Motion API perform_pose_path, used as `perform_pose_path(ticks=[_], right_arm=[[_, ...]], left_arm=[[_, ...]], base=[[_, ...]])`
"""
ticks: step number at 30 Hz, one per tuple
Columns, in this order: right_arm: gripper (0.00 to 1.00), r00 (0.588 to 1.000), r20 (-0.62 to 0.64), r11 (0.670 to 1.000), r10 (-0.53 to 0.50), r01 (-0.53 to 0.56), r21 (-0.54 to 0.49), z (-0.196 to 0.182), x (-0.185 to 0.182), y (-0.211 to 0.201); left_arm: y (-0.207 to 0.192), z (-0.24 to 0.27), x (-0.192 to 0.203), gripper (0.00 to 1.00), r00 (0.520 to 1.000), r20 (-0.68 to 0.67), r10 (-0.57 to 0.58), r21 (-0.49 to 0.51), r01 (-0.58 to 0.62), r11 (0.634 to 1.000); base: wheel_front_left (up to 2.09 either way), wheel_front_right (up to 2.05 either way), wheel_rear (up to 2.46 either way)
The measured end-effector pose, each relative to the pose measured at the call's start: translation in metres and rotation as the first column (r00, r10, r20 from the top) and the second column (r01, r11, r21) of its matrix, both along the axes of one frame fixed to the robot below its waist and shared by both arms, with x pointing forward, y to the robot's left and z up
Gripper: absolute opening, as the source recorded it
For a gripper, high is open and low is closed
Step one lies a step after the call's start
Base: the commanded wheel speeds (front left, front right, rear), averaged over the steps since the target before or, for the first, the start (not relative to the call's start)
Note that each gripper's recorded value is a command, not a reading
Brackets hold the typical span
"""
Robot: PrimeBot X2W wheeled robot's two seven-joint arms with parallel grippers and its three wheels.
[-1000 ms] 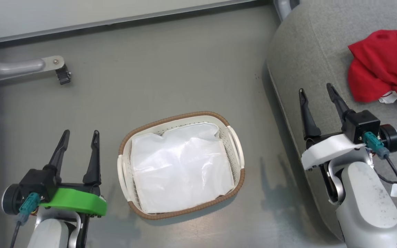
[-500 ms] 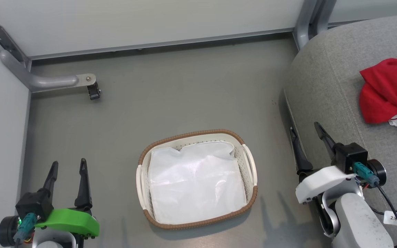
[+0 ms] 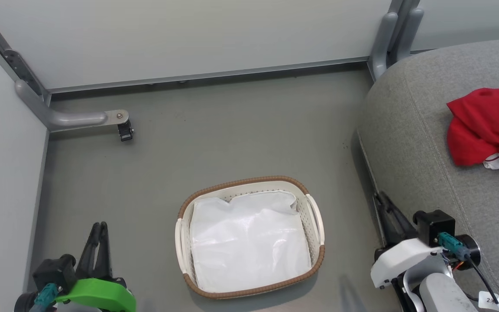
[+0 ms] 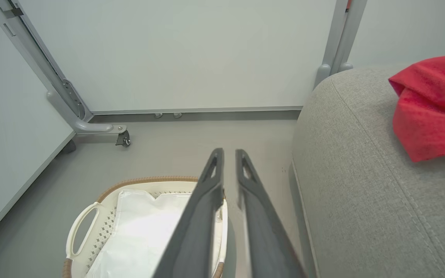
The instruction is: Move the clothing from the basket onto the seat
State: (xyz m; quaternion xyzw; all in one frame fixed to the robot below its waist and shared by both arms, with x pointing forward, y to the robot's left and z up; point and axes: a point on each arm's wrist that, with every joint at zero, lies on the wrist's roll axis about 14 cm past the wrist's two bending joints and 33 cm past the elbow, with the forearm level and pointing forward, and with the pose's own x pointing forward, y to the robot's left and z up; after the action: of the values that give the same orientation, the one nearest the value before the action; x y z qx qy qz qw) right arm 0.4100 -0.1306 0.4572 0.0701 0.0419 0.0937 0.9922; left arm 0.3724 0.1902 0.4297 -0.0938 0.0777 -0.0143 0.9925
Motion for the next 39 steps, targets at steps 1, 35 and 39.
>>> perform_pose_path(ticks=[1, 35, 39], right_arm=[[0.00, 1.000, -0.010, 1.000, -0.003, 0.003, 0.008, -0.002, -0.002, 0.000], [0.00, 0.976, -0.153, 0.831, -0.154, 0.212, 0.515, 0.006, -0.005, -0.035], [0.00, 0.974, -0.163, 0.799, -0.159, 0.224, 0.559, 0.008, -0.005, -0.038]], left_arm=[[0.000, -0.001, 0.000, 0.00, 1.000, -0.005, 0.002, -0.008, -0.003, 1.000], [0.013, 0.009, 0.002, 0.00, 0.984, -0.078, 0.160, -0.505, -0.178, 0.845], [0.014, 0.011, 0.002, 0.00, 0.982, -0.082, 0.169, -0.548, -0.187, 0.815]], base=[[0.00, 0.00, 0.00], [0.00, 0.00, 0.00], [0.00, 0.00, 0.00]])
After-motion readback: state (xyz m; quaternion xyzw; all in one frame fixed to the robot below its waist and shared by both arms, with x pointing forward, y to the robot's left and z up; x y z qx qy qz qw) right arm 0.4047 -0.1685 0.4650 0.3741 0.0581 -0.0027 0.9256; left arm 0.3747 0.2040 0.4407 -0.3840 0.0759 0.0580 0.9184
